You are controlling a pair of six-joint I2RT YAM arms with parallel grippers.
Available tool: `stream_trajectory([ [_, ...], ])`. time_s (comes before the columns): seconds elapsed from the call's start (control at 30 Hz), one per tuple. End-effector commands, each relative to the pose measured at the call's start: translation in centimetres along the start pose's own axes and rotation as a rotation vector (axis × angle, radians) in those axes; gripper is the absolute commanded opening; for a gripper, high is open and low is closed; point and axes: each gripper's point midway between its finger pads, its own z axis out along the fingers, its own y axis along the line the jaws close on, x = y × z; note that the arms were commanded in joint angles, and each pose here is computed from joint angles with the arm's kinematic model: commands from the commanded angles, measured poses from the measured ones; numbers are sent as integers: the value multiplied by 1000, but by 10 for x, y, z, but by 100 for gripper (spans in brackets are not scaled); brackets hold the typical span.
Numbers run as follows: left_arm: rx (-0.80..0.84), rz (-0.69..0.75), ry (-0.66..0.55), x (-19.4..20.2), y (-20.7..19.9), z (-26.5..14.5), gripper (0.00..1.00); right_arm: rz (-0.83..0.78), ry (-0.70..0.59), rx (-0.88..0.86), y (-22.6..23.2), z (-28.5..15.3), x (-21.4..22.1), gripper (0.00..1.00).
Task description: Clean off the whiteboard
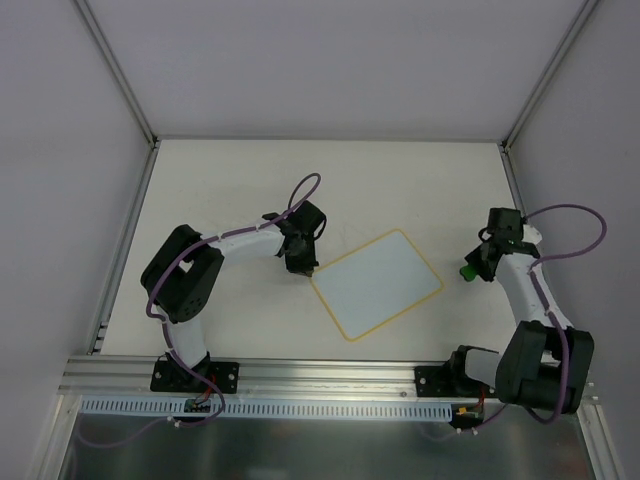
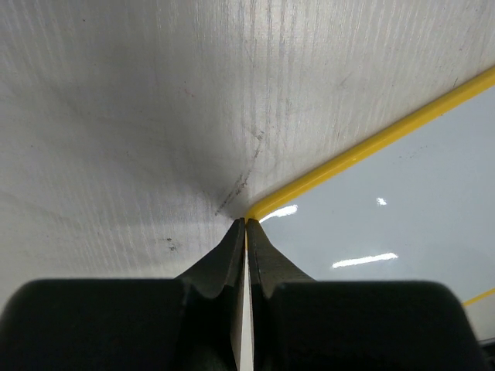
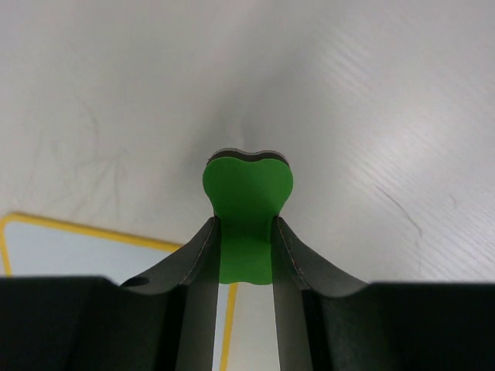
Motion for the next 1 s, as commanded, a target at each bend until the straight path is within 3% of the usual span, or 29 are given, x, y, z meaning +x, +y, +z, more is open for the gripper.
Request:
stream_trajectory([
  [0.0,-87,5,6,5,24,2,0,58,-12,41,-11,4,-31,2],
  [0.3,-65,15,-15,-2,18,-5,0,122,113,111,-18,59,-37,4],
  [0.5,-53,17,-35,-7,15,-11,5,130,158,168,-30,75,-27,31],
  [0.6,-39,20,-56,-12,11,-18,18,133,126,157,-30,66,-32,47],
  [0.63,-34,21,-68,-15,9,-21,26,133,116,154,-31,63,-33,57],
  [0.73,-16,20,-103,-24,6,-33,38,124,75,139,-32,44,-43,71],
  [0.87,9,32,-165,-37,1,-56,60,104,17,96,-29,8,-58,80],
  [0.9,26,39,-196,-43,-2,-68,72,102,-7,80,-28,-1,-63,80],
  [0.97,31,43,-241,-51,-1,-86,77,81,-94,10,-22,-30,-78,84],
])
